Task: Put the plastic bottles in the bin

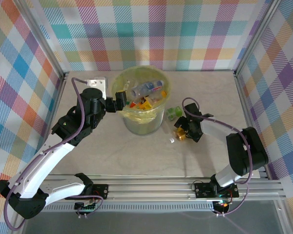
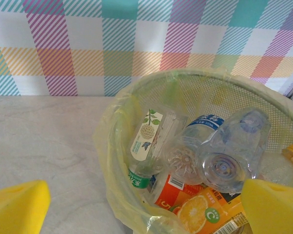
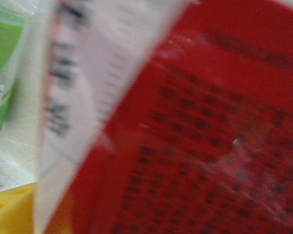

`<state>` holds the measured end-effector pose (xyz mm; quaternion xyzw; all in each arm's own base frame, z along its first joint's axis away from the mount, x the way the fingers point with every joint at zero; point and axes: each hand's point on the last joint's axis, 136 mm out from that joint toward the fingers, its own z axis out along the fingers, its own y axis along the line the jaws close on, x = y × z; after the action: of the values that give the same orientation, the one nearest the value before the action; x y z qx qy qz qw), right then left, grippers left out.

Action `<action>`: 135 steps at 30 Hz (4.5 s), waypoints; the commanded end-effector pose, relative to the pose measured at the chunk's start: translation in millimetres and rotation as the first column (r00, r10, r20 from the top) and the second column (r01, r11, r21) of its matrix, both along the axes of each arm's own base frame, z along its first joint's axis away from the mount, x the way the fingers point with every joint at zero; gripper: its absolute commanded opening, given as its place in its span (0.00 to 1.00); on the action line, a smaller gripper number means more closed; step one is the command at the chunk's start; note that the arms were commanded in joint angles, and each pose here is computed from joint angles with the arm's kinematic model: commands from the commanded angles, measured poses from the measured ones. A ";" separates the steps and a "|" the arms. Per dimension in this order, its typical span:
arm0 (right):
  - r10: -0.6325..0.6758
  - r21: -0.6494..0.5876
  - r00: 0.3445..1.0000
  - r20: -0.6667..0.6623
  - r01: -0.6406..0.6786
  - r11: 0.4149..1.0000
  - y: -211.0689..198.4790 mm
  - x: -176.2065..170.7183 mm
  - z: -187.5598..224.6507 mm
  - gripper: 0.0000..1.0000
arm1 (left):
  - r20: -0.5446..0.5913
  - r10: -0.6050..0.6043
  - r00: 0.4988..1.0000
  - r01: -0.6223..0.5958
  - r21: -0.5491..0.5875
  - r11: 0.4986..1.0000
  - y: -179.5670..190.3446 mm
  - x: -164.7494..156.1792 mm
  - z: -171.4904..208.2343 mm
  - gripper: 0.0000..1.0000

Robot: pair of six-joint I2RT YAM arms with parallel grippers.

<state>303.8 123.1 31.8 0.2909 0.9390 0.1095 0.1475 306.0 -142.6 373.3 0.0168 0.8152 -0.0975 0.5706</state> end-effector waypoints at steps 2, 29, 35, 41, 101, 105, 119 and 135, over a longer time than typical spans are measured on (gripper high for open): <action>0.035 -0.021 0.998 -0.044 -0.036 0.999 2.5 -11.3 -8.5 0.99 | -0.001 -0.001 1.000 0.001 -0.031 1.000 -1.4 0.3 1.3 1.00; 0.407 -0.065 0.848 0.339 -0.411 0.909 31.1 -17.6 88.8 0.60 | -0.024 -0.037 0.999 0.035 -0.097 0.995 -12.4 -0.3 9.0 1.00; 0.531 -0.141 0.562 0.635 -0.590 0.795 51.1 -45.3 181.9 0.59 | 0.000 -0.220 0.975 0.214 -0.238 0.947 -46.8 -12.3 27.9 1.00; 0.550 -0.235 0.318 0.773 -0.661 0.713 63.0 -73.9 246.6 0.59 | 0.029 -0.458 0.888 0.433 -0.387 0.814 -97.0 -26.8 48.8 1.00; 0.510 -0.274 0.136 0.849 -0.711 0.647 101.5 -97.4 326.0 1.00 | 0.025 -0.518 0.855 0.513 -0.182 0.839 -129.1 -24.1 107.3 0.36; 0.510 -0.271 0.155 0.846 -0.698 0.662 95.5 -98.2 324.1 1.00 | 0.116 -0.398 0.910 0.406 -0.054 0.912 -91.0 -10.0 137.5 0.36; 0.510 -0.252 0.192 0.838 -0.693 0.676 95.2 -94.3 318.8 1.00 | 0.139 -0.121 0.983 0.107 0.102 0.989 -22.8 66.8 130.4 0.36; 0.510 -0.249 0.227 0.830 -0.667 0.702 85.9 -94.3 311.0 1.00 | -0.074 -0.198 0.977 0.197 -0.024 0.980 -32.3 98.7 41.5 0.37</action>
<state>210.0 210.1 338.5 -0.1765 0.7622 0.3583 0.5094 409.2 -171.5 395.8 0.0963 0.8482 -0.1203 0.5068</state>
